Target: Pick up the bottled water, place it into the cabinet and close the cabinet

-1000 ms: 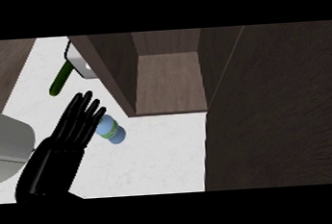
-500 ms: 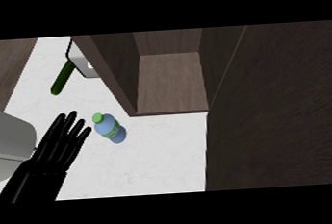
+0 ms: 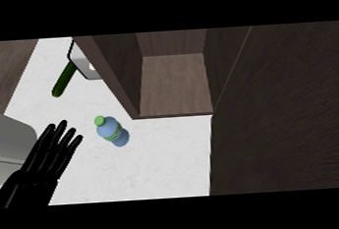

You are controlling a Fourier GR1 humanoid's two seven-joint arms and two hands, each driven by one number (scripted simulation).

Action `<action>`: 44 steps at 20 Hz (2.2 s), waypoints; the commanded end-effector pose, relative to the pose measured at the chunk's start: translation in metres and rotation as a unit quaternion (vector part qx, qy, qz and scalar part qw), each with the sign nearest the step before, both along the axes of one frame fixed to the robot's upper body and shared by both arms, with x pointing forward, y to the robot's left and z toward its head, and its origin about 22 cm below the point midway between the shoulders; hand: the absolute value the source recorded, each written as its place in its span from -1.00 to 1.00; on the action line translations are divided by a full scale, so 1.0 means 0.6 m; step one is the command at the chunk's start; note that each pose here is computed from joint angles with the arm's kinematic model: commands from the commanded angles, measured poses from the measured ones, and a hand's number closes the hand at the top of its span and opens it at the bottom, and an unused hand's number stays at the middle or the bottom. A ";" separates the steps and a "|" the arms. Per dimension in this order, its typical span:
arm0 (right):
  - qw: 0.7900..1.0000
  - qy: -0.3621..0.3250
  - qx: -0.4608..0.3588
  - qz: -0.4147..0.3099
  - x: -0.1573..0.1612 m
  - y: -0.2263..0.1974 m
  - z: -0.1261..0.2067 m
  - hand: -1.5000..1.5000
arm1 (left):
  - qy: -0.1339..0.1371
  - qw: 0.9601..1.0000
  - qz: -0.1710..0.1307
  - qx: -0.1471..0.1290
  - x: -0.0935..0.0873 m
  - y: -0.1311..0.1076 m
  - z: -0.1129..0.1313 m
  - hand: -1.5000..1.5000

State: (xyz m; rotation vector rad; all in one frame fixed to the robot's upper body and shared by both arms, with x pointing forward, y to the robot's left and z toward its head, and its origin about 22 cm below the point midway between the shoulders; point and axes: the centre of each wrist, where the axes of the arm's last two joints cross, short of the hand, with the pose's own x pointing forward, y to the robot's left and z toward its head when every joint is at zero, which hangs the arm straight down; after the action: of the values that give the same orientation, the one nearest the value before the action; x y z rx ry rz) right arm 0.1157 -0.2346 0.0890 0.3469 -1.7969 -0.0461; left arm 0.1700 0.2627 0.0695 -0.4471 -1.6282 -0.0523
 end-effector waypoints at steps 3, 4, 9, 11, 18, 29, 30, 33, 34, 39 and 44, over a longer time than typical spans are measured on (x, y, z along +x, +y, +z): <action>1.000 -0.001 0.004 -0.013 0.001 -0.036 -0.022 -1.00 | -0.004 1.000 0.024 0.004 0.009 0.047 -0.035 -1.00; 1.000 -0.002 -0.003 0.000 -0.008 -0.008 -0.018 -1.00 | 0.000 0.999 0.035 -0.004 0.025 0.042 -0.046 -1.00; 1.000 0.001 -0.004 -0.004 -0.028 0.004 -0.011 -1.00 | 0.002 0.999 0.053 0.010 0.045 0.027 -0.062 -1.00; 1.000 0.001 -0.004 0.004 0.015 0.017 -0.039 -1.00 | 0.003 0.999 0.050 0.017 0.049 0.050 -0.073 -1.00; 1.000 -0.008 -0.006 0.008 0.001 0.001 -0.037 -1.00 | -0.007 0.997 0.058 0.050 0.086 0.115 -0.075 -1.00; 1.000 -0.019 -0.007 0.008 -0.025 -0.013 -0.047 -1.00 | 0.039 0.996 0.038 0.068 0.143 0.087 -0.197 -1.00; 1.000 -0.014 -0.005 0.016 -0.026 -0.002 -0.050 -1.00 | 0.046 0.996 0.055 0.060 0.169 0.084 -0.202 -1.00; 1.000 -0.006 -0.004 0.021 -0.021 0.010 -0.047 -1.00 | 0.060 0.996 0.046 0.051 0.183 0.074 -0.197 -1.00; 1.000 -0.005 -0.006 0.023 -0.067 -0.017 -0.024 -1.00 | 0.071 0.995 0.054 0.054 0.180 0.060 -0.233 -1.00; 1.000 -0.013 0.001 0.017 -0.053 0.015 -0.015 -1.00 | 0.097 0.993 0.053 0.030 0.208 0.095 -0.239 -1.00; 1.000 -0.012 0.001 0.017 -0.031 -0.032 -0.070 -1.00 | 0.112 0.993 0.040 0.013 0.180 0.086 -0.309 -1.00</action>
State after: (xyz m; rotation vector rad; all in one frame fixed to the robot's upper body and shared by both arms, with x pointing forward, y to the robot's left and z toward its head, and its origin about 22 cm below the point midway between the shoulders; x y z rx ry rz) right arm 0.0907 -0.2360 0.0596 0.3829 -1.8086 -0.0194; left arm 0.2786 0.3176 -0.1011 -0.3248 -1.4522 0.0276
